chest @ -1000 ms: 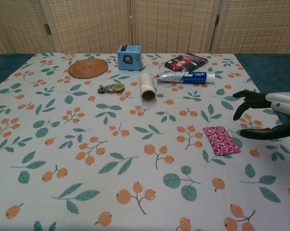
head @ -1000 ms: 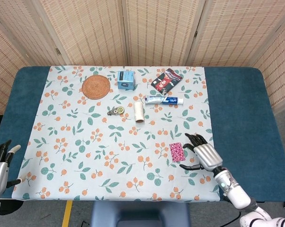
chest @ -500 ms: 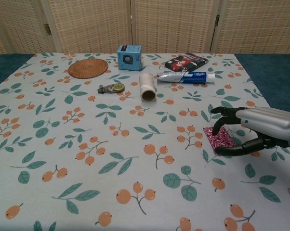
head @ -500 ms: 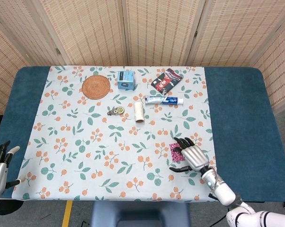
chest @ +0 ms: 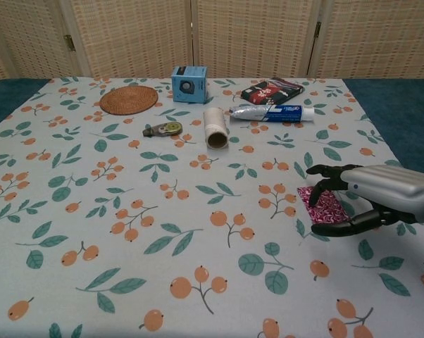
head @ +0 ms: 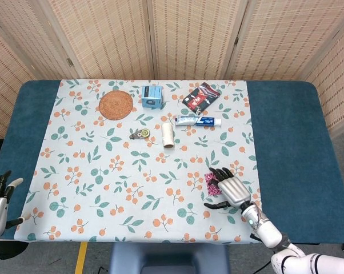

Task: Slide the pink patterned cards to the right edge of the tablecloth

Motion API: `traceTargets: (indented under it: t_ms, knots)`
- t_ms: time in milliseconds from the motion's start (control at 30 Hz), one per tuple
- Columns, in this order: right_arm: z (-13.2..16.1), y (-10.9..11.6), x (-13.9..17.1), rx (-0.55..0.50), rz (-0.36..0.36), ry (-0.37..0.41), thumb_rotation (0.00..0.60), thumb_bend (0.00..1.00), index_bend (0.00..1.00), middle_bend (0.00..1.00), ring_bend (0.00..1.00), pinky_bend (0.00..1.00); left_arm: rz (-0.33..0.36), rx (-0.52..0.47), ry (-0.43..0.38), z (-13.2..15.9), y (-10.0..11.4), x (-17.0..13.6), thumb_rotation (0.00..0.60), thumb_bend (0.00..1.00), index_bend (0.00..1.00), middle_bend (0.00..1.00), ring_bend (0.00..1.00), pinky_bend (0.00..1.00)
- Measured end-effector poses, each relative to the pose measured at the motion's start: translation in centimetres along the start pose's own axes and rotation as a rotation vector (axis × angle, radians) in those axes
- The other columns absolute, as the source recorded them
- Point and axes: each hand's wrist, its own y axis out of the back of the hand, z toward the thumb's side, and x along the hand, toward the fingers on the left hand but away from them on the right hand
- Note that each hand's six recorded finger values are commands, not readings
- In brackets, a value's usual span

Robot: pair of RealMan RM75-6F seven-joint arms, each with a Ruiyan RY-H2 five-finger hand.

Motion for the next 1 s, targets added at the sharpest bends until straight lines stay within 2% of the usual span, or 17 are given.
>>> traceTargets:
  t_ms: [300, 700, 1000]
  knots:
    - [-1.7, 0.0, 0.9, 0.004, -0.007, -0.041, 0.127, 0.22, 0.27, 0.02, 0.0, 0.0, -0.009, -0.004, -0.004, 0.3, -0.3, -0.2, 0.6, 0.17, 0.24, 0.06, 0.09, 0.0]
    - [-5.5, 0.1, 3.0, -0.014, -0.025, -0.144, 0.127, 0.22, 0.27, 0.02, 0.0, 0.0, -0.008, -0.005, -0.008, 0.6, -0.3, -0.2, 0.6, 0.17, 0.25, 0.06, 0.09, 0.0]
    - [-3.0, 0.5, 2.9, -0.021, -0.042, -0.056, 0.127, 0.22, 0.27, 0.02, 0.0, 0.0, -0.005, -0.006, -0.01, 0.6, -0.2, -0.2, 0.6, 0.17, 0.25, 0.06, 0.09, 0.0]
